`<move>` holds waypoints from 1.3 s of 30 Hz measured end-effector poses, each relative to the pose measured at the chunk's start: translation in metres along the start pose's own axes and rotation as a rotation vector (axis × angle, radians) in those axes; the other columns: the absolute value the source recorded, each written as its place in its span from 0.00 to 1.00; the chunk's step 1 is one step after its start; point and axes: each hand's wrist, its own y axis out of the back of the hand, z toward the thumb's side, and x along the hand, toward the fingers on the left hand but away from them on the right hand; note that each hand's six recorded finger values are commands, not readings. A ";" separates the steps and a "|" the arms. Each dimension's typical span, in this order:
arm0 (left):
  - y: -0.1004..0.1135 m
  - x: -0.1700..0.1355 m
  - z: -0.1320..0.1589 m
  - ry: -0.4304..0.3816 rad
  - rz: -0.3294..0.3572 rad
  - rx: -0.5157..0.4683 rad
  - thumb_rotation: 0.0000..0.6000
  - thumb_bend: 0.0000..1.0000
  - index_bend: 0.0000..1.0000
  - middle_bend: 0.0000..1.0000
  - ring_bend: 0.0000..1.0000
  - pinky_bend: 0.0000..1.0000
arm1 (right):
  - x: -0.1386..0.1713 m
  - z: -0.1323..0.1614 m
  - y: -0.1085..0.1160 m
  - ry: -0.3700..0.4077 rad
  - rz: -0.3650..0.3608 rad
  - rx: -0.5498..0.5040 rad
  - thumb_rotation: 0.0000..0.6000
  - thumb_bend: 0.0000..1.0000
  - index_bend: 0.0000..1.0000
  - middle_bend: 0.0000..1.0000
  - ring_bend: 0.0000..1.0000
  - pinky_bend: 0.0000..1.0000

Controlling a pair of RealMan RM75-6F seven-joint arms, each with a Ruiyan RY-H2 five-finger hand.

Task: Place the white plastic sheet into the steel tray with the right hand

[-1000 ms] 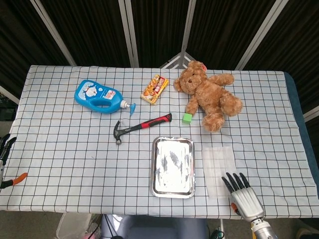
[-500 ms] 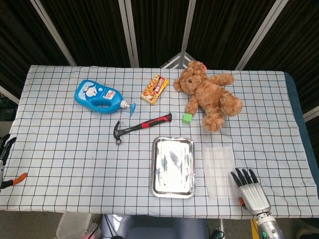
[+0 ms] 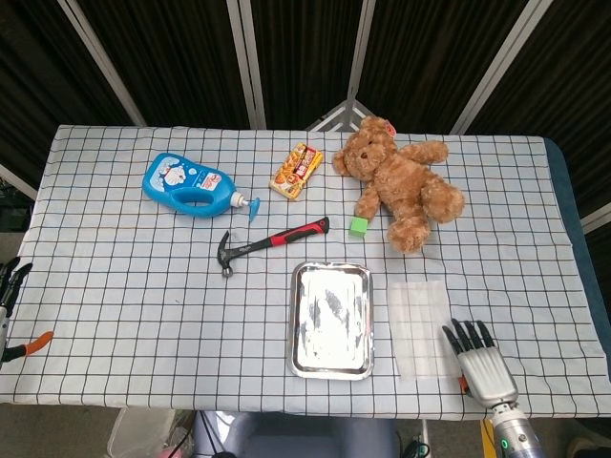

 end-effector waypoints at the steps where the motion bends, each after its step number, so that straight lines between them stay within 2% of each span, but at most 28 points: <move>1: 0.000 0.000 0.000 0.000 0.000 0.000 1.00 0.00 0.00 0.00 0.00 0.00 | 0.000 0.000 0.000 -0.001 0.000 0.000 1.00 0.37 0.00 0.00 0.00 0.00; 7: 0.000 0.000 0.000 0.002 -0.001 -0.002 1.00 0.00 0.00 0.00 0.00 0.00 | -0.003 0.002 -0.001 0.004 -0.001 -0.018 1.00 0.40 0.00 0.00 0.00 0.00; 14: 0.000 0.000 0.000 0.001 -0.001 -0.002 1.00 0.00 0.00 0.00 0.00 0.00 | -0.006 0.011 0.010 0.042 -0.056 -0.067 1.00 0.49 0.00 0.00 0.00 0.00; 17: 0.000 0.000 0.000 0.003 -0.001 -0.002 1.00 0.00 0.00 0.00 0.00 0.00 | -0.007 0.015 0.014 0.056 -0.076 -0.089 1.00 0.51 0.03 0.00 0.00 0.00; 20: 0.000 0.000 0.000 0.003 -0.002 -0.002 1.00 0.00 0.00 0.00 0.00 0.00 | -0.009 0.018 0.019 0.069 -0.095 -0.105 1.00 0.51 0.11 0.00 0.00 0.00; 23: 0.000 0.000 0.000 0.004 -0.002 -0.002 1.00 0.00 0.00 0.00 0.00 0.00 | -0.013 0.020 0.019 0.072 -0.100 -0.113 1.00 0.51 0.25 0.01 0.00 0.00; 27: 0.000 0.000 -0.001 0.007 -0.002 -0.004 1.00 0.00 0.00 0.00 0.00 0.00 | -0.019 0.022 0.019 0.066 -0.106 -0.147 1.00 0.54 0.47 0.07 0.00 0.00; 30: 0.000 0.000 -0.001 0.008 -0.003 -0.005 1.00 0.00 0.00 0.00 0.00 0.00 | -0.022 0.023 0.021 0.068 -0.116 -0.177 1.00 0.57 0.58 0.10 0.00 0.00; 34: 0.000 0.001 -0.001 0.007 -0.005 -0.006 1.00 0.00 0.00 0.00 0.00 0.00 | -0.024 0.026 0.026 0.084 -0.144 -0.196 1.00 0.59 0.63 0.12 0.00 0.00; 39: 0.000 0.001 -0.001 0.006 -0.004 -0.006 1.00 0.00 0.00 0.00 0.00 0.00 | -0.023 0.028 0.030 0.098 -0.164 -0.216 1.00 0.59 0.64 0.12 0.00 0.00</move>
